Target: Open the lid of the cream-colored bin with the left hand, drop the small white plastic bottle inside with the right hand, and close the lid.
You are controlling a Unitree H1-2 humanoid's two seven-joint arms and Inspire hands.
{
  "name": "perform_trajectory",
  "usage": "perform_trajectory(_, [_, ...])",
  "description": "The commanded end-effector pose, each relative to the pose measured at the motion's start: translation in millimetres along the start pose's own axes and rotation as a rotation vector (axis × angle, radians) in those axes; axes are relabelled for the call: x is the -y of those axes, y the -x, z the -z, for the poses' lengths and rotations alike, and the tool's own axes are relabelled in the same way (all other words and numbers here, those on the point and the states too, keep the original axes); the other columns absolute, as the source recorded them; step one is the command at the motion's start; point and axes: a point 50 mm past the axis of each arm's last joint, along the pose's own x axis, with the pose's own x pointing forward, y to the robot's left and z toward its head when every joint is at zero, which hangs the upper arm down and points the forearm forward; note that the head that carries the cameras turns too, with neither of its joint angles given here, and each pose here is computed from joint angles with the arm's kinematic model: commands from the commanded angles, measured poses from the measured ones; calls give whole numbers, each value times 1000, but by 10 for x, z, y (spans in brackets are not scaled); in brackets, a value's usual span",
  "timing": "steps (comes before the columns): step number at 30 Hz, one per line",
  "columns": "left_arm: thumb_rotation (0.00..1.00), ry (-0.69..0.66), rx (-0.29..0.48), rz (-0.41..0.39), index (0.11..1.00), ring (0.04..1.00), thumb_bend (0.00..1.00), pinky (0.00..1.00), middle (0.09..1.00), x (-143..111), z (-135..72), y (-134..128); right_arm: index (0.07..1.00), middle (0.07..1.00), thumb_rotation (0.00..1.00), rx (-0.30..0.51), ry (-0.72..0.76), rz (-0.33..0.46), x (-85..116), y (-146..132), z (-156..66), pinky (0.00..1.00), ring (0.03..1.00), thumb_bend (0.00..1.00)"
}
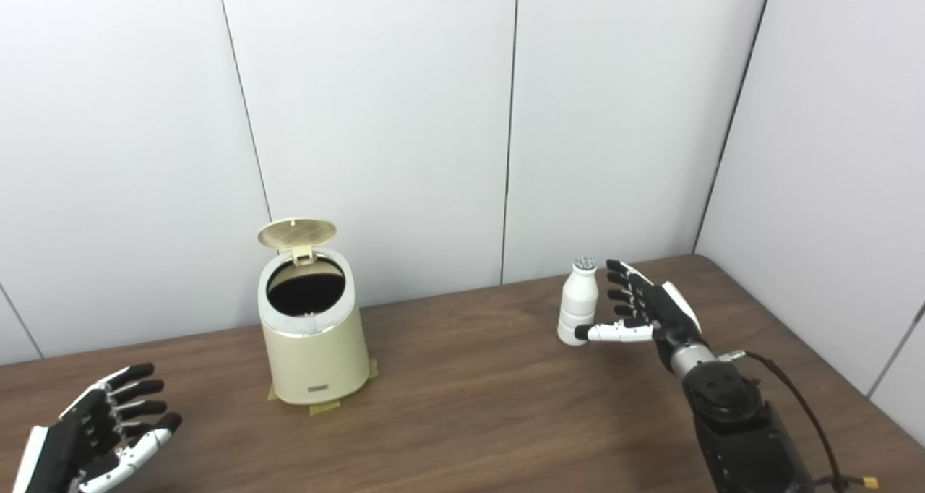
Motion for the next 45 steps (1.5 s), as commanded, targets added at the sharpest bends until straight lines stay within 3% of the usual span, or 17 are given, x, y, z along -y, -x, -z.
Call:
perform_trajectory(1, [0, 2, 97, 6, 755, 637, 574, 524, 705, -11, -235, -152, 893, 911, 104, 92, 17, 34, 91, -131, -308, 839, 872, 805])
perform_trajectory(8, [0, -15, 102, 10, 752, 622, 574, 500, 699, -15, -220, -179, 861, 854, 85, 114, 28, 17, -46, -219, -274, 756, 808, 810])
perform_trajectory(21, [0, -2, 88, 30, 758, 634, 568, 513, 708, -11, -170, -178, 840, 854, 52, 140, -57, 13, -253, -262, -342, 797, 829, 821])
perform_trajectory(23, [0, 1, 88, 32, 756, 632, 570, 511, 708, -10, -170, -175, 834, 848, 29, 149, -74, 28, -272, -259, -361, 763, 810, 812])
perform_trajectory(24, [0, 5, 88, 32, 756, 634, 568, 514, 708, -9, -171, -175, 824, 834, 15, 166, -77, 47, -285, -261, -368, 713, 785, 810])
perform_trajectory(26, [0, 9, 87, 31, 754, 633, 569, 515, 707, -6, -172, -172, 736, 726, 3, 202, -76, 94, -298, -277, -366, 510, 639, 779])
perform_trajectory(27, [0, 9, 87, 31, 754, 630, 568, 512, 704, -5, -171, -172, 639, 587, 1, 216, -64, 121, -299, -289, -356, 429, 534, 654])
perform_trajectory(28, [0, 8, 87, 32, 754, 625, 565, 507, 702, -6, -171, -171, 585, 509, 0, 227, -60, 139, -298, -301, -344, 371, 451, 589])
perform_trajectory(30, [0, 15, 86, 33, 757, 629, 564, 512, 704, -7, -167, -169, 535, 443, 0, 250, -63, 174, -304, -311, -338, 312, 367, 535])
perform_trajectory(36, [0, 9, 85, 33, 758, 635, 568, 514, 706, -15, -164, -178, 527, 483, 0, 311, -93, 213, -332, -284, -405, 314, 380, 514])
perform_trajectory(45, [0, 10, 86, 32, 752, 638, 568, 512, 709, -5, -172, -187, 552, 479, 0, 385, -94, 208, -352, -192, -567, 326, 374, 509])
